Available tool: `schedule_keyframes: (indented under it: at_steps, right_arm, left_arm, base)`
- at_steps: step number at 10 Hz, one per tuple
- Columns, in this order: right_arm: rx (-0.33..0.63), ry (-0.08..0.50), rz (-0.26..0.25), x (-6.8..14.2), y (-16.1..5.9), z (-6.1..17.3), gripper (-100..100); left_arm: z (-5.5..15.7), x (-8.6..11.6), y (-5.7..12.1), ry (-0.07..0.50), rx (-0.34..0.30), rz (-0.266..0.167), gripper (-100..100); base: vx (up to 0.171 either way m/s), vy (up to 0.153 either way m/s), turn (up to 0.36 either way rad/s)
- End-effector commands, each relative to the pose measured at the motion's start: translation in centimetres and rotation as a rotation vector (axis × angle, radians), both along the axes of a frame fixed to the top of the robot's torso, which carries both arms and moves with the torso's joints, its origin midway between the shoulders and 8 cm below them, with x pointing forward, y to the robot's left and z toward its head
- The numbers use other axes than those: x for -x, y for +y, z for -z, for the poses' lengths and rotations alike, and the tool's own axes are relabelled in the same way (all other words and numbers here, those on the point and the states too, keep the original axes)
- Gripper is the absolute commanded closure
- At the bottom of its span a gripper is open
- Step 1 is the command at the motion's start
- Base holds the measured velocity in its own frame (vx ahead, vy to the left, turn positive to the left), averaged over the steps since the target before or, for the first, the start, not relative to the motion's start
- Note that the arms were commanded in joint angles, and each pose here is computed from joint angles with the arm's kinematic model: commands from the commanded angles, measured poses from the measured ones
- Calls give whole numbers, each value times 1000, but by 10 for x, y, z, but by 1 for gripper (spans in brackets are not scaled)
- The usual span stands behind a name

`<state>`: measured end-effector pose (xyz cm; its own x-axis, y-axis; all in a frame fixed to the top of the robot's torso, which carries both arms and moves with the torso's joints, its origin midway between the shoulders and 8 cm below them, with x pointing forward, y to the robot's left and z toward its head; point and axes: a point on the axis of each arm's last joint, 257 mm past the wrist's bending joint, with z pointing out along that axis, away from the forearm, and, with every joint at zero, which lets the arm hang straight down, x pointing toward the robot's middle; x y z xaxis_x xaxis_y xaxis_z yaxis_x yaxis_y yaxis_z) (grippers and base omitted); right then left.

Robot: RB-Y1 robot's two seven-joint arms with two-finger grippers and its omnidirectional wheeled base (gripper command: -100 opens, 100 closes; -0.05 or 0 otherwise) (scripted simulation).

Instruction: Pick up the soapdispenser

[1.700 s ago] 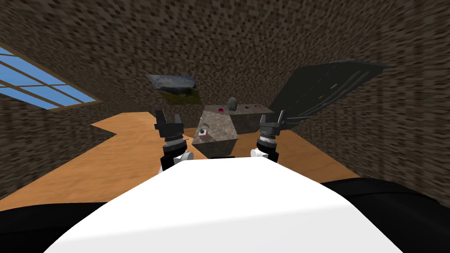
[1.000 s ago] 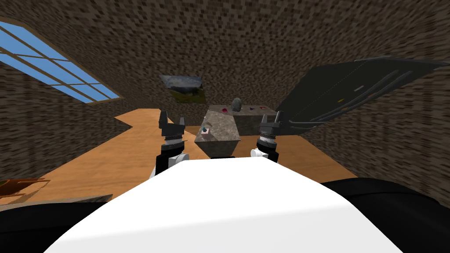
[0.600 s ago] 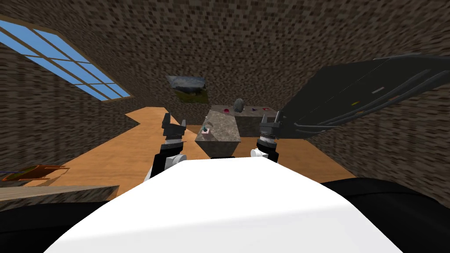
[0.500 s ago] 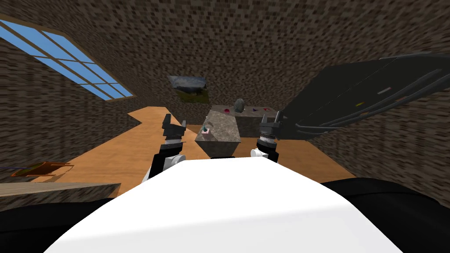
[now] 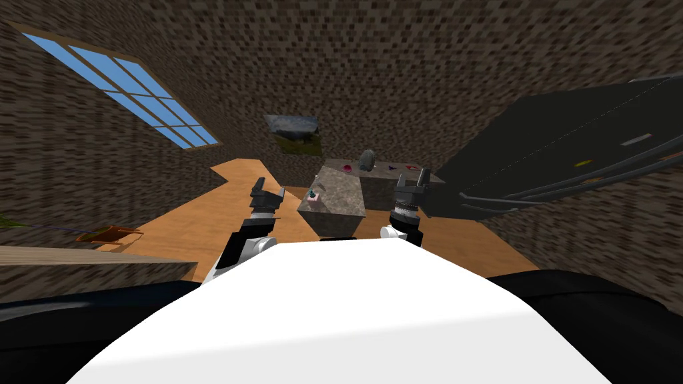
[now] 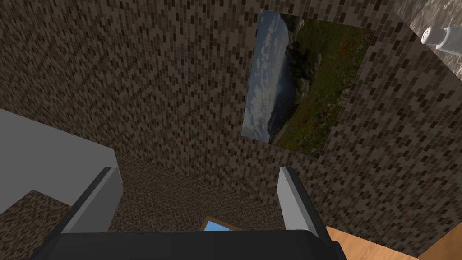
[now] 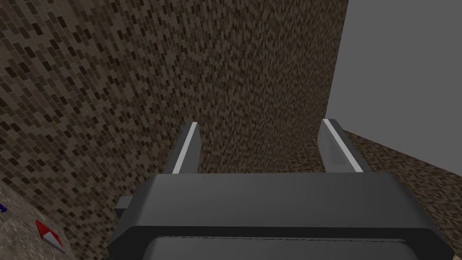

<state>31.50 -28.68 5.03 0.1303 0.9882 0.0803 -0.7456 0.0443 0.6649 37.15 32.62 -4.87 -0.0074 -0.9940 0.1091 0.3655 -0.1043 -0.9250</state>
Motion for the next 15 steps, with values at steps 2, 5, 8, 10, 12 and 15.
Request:
schedule_keyframes:
  at_steps: [2,5,8,10,12,15]
  right_arm:
    - [0,0,0,0,0,0,0]
    - [0,0,0,0,0,0,0]
    - [0,0,0,0,0,0,0]
    - [0,0,0,0,0,0,0]
    - [0,0,0,0,0,0,0]
    - [0,0,0,0,0,0,0]
  left_arm:
    - [4,-1,3,24,8,4,-100]
    - [4,-1,3,24,8,4,-100]
    - [4,-1,3,24,8,4,-100]
    - [10,-2,9,54,18,-8,-100]
    - [15,-3,13,77,26,-18,-100]
    - [23,-4,20,116,39,-34,-100]
  base:
    - [-15,-24,69]
    - [4,6,-18]
    - [-2,-3,7]
    - [0,-19,-31]
    - [2,-56,-40]
    - [2,-50,-35]
